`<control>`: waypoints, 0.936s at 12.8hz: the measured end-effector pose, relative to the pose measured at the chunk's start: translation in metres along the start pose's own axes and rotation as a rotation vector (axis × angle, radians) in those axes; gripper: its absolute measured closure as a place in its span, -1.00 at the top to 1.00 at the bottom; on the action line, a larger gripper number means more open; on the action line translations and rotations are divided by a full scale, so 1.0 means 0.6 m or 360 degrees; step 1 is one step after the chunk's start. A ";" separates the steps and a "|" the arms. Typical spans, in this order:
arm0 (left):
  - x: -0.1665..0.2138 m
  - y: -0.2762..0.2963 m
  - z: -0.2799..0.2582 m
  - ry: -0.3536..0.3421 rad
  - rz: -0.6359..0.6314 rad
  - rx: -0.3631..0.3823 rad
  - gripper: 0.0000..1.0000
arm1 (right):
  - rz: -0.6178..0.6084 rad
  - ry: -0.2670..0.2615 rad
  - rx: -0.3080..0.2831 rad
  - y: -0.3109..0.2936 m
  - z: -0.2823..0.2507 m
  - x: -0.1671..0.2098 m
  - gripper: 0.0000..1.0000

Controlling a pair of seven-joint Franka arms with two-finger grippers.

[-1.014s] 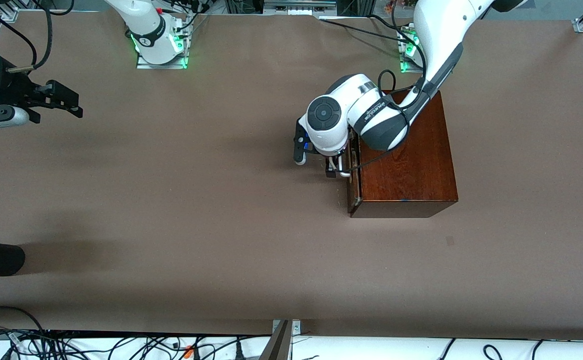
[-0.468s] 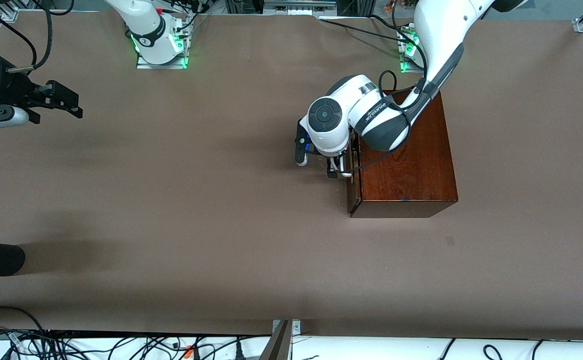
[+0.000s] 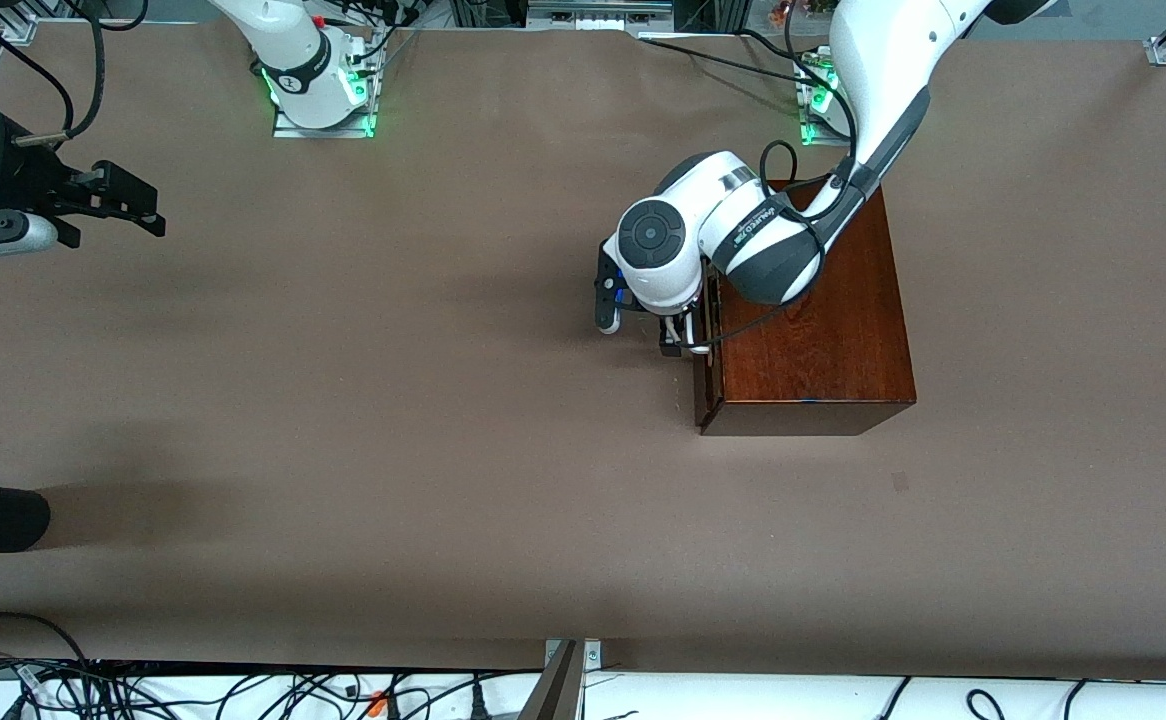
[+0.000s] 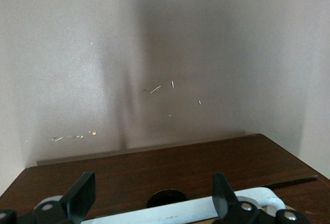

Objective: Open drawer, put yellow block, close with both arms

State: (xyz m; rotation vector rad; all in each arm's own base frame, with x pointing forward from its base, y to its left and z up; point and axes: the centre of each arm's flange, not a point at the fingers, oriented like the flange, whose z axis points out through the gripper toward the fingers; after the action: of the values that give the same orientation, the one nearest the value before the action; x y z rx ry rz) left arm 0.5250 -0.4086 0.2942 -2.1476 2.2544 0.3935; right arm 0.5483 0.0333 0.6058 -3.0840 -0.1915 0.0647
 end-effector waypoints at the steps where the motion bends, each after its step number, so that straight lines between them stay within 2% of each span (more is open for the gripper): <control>1: 0.000 -0.003 -0.009 0.0012 -0.0014 0.0012 1.00 | 0.0000 0.0000 0.0000 0.000 0.000 0.000 1.00; 3: 0.004 -0.009 -0.045 0.0112 -0.0116 0.0001 1.00 | 0.0000 0.0000 0.0000 0.000 0.000 0.000 1.00; 5: 0.001 -0.012 -0.089 0.0265 -0.0288 -0.0083 1.00 | 0.0000 0.0001 0.0000 0.000 0.000 0.000 1.00; 6: -0.013 -0.012 -0.113 0.0308 -0.0398 -0.0123 1.00 | 0.0000 0.0002 0.0000 0.000 0.000 0.000 1.00; 9: -0.101 -0.010 -0.202 0.0289 -0.0774 -0.0157 1.00 | 0.0000 0.0002 0.0000 0.000 0.000 0.000 1.00; 12: -0.252 -0.015 -0.283 0.0242 -0.1099 -0.0145 1.00 | 0.0000 0.0002 0.0000 0.000 0.000 0.001 1.00</control>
State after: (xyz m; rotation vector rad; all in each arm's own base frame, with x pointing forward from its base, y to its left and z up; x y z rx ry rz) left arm 0.5724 -0.2911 0.4832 -2.8812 1.4070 0.3165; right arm 0.5486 0.0332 0.6058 -3.0841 -0.1913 0.0627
